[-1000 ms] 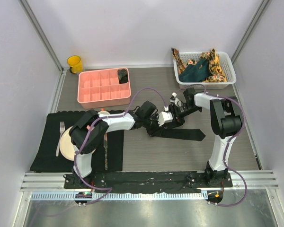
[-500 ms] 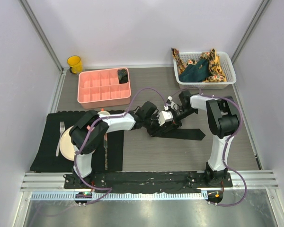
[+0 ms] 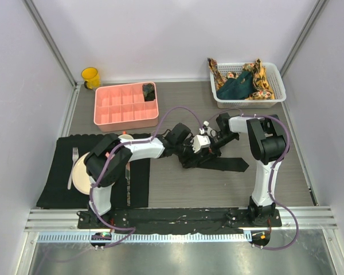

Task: Roll the ties
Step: Roll the tie at the center of the board.

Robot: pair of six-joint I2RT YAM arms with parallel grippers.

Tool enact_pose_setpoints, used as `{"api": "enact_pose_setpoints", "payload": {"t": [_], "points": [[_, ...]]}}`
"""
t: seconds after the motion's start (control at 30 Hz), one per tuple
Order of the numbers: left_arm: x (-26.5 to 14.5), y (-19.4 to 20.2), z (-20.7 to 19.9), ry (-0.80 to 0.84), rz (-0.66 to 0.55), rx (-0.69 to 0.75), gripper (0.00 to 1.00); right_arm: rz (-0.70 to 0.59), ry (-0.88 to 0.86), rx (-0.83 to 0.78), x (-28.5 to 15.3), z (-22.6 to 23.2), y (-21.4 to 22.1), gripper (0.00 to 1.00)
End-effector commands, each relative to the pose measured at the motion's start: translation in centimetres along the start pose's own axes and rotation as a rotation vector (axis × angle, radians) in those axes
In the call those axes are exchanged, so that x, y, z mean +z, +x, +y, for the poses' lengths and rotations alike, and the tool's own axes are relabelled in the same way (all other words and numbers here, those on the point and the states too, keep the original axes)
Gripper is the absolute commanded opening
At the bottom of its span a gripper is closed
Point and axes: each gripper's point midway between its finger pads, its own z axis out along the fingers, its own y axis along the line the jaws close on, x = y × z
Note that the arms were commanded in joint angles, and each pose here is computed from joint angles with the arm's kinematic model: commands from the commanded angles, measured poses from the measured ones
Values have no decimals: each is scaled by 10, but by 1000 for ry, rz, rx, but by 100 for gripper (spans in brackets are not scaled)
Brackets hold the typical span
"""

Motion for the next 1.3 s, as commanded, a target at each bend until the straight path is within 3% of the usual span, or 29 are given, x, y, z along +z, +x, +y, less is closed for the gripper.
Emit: {"api": "enact_pose_setpoints", "payload": {"t": [0.0, 0.17, 0.3, 0.5, 0.67, 0.7, 0.83, 0.9, 1.13, 1.27], "points": [[-3, 26, -11, 33, 84, -20, 68, 26, 255, -40, 8, -60, 3, 2], [-20, 2, -14, 13, -77, 103, 80, 35, 271, -35, 9, -64, 5, 2], [-29, -6, -9, -2, -120, 212, 100, 43, 283, -43, 8, -66, 4, 2], [-53, -23, 12, -104, -157, 280, 99, 50, 286, -68, 8, -64, 1, 2], [-86, -76, 9, -173, -410, 295, 100, 69, 279, -104, 10, -60, 0, 2], [-84, -77, 8, -165, -414, 263, 100, 71, 279, -115, 10, -59, -1, 2], [-69, -55, -5, 43, -237, 322, 100, 79, 279, -136, 11, -58, -4, 2], [-64, -50, -9, 108, -248, 304, 100, 86, 276, -152, 10, -57, -6, 2], [-46, -33, -14, 143, -248, 286, 100, 113, 253, -195, 14, -51, -13, 2], [-32, -24, -7, 97, -225, 263, 90, 120, 242, -197, 19, -47, -15, 2]]}}
